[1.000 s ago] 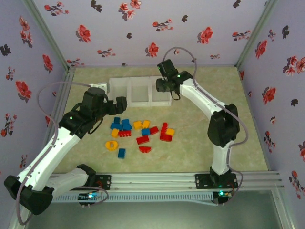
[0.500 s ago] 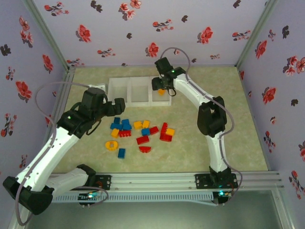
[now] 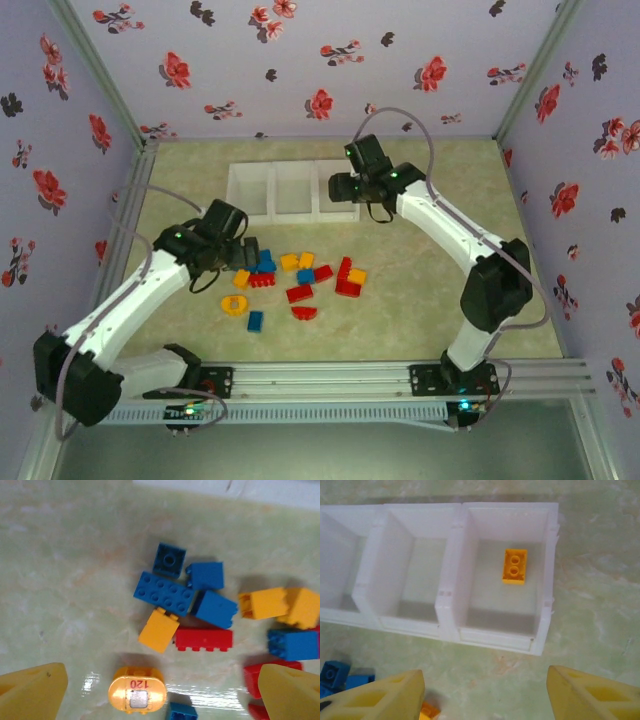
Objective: Sort the legos into containers by color
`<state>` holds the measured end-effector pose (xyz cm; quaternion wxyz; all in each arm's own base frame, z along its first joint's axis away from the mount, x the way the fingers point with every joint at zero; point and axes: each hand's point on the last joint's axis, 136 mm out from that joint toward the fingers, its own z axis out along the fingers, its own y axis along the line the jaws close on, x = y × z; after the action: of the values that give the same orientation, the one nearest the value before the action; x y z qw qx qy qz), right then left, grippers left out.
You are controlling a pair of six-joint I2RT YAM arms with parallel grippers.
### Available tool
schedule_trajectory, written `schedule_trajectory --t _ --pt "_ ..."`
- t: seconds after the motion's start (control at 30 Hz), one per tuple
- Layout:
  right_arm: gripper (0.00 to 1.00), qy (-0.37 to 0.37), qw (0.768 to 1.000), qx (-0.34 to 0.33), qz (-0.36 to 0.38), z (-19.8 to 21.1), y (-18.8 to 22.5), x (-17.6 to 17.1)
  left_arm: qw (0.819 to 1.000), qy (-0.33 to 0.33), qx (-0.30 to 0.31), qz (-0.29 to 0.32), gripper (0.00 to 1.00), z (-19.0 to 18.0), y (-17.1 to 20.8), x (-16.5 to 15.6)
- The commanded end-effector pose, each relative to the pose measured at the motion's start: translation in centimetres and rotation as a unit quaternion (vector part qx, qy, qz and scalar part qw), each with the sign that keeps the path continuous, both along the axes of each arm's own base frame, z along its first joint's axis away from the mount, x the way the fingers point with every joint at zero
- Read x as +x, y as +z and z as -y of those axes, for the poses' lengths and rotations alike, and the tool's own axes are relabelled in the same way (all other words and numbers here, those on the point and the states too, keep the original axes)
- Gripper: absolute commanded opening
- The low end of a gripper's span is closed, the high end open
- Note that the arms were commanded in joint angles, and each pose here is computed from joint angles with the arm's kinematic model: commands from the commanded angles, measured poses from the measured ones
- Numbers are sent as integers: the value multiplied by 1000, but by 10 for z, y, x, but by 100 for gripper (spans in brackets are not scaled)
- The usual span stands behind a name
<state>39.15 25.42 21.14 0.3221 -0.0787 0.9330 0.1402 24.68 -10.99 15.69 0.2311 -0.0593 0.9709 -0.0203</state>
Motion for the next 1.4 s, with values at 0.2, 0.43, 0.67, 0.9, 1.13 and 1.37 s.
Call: schedule_trajectory --t 0.2,0.43,0.67,0.9,1.13,1.37 --pt "57 -22 1000 18 2 7 -4 -26 998 -49 -9 -32 91 18 -55 46" --pt "54 -32 999 2 9 22 3 -35 996 -68 0 -53 76 20 -78 77" --pt "53 -41 999 -8 18 34 8 -41 995 -71 9 -73 62 20 -97 92" --pt "53 -44 999 -16 17 38 5 -42 994 -58 12 -88 58 11 -107 93" --pt "53 -43 999 -15 12 35 1 -41 994 -51 14 -96 56 4 -112 92" --pt "53 -43 999 -18 11 36 0 -41 992 -66 -2 -105 55 12 -117 94"
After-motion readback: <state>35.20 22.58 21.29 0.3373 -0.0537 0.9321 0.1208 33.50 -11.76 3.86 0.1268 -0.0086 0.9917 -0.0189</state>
